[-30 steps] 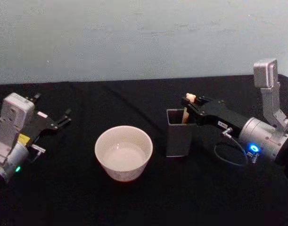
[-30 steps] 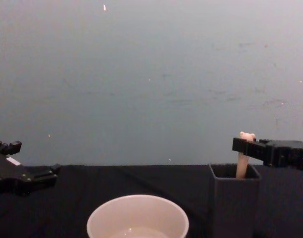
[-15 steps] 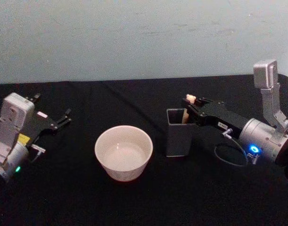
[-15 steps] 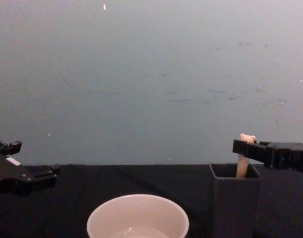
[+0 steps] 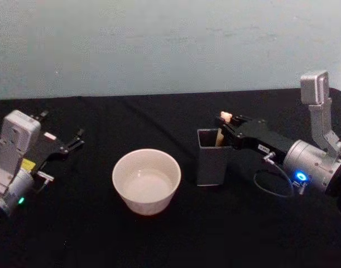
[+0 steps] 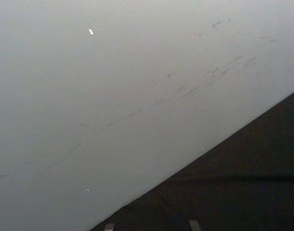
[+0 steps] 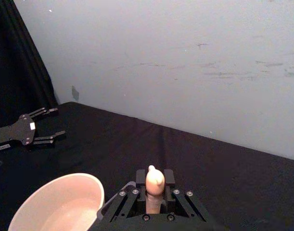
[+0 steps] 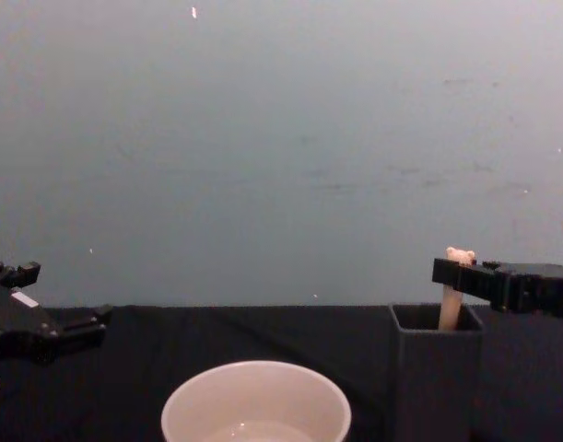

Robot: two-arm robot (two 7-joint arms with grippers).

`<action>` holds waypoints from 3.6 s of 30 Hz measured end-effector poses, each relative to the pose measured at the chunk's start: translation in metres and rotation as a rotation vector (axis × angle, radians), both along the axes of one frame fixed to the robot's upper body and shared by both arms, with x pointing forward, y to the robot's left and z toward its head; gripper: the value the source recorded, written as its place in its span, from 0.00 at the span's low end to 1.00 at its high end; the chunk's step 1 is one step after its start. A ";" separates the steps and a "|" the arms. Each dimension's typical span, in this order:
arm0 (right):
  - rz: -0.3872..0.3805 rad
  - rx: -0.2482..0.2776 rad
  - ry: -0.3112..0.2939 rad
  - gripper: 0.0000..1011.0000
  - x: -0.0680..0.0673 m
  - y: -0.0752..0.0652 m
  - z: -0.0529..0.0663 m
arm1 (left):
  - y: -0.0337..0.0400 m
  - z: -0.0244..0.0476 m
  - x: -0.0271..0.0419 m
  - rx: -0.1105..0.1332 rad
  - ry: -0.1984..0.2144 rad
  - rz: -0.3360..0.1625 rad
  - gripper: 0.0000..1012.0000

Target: Pick up the stirring spoon with one hand, stir inside the cup, then place it back in its original position.

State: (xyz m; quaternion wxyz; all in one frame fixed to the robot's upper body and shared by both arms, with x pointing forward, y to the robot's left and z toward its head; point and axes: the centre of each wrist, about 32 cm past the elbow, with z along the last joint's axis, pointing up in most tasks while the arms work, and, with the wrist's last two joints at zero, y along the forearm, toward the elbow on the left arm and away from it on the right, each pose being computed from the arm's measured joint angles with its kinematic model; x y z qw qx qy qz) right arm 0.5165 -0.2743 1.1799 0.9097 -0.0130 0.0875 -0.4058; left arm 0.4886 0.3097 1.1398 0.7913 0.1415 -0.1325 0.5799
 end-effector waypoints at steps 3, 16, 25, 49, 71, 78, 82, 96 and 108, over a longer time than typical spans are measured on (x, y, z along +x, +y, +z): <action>0.000 0.000 0.000 0.22 0.000 0.000 0.000 | 0.0000 0.0000 0.0000 0.000 0.000 0.000 0.99; 0.000 0.000 -0.001 0.61 0.000 0.000 0.000 | 0.0000 0.0000 0.0000 0.000 0.000 0.000 0.99; 0.000 0.000 -0.001 0.86 0.000 0.000 0.000 | 0.0000 0.0000 0.0000 0.000 0.000 0.000 0.99; -0.329 -0.060 -0.297 0.99 -0.009 0.009 0.009 | 0.0000 0.0000 0.0000 0.000 0.000 0.000 0.99; -0.451 -0.273 -0.128 0.99 -0.029 -0.006 -0.049 | 0.0000 0.0000 0.0000 0.000 0.000 0.000 0.99; -0.448 -0.274 -0.130 0.99 -0.029 -0.005 -0.048 | 0.0000 0.0000 0.0000 0.000 0.000 0.000 0.99; -0.447 -0.273 -0.132 0.99 -0.029 -0.005 -0.048 | 0.0000 0.0000 0.0000 0.000 0.000 0.000 0.99; -0.445 -0.272 -0.136 0.99 -0.028 -0.005 -0.047 | 0.0000 0.0000 0.0000 0.000 0.000 0.000 0.99; -0.444 -0.272 -0.138 0.99 -0.028 -0.004 -0.047 | 0.0000 0.0000 0.0000 0.000 0.000 0.000 0.99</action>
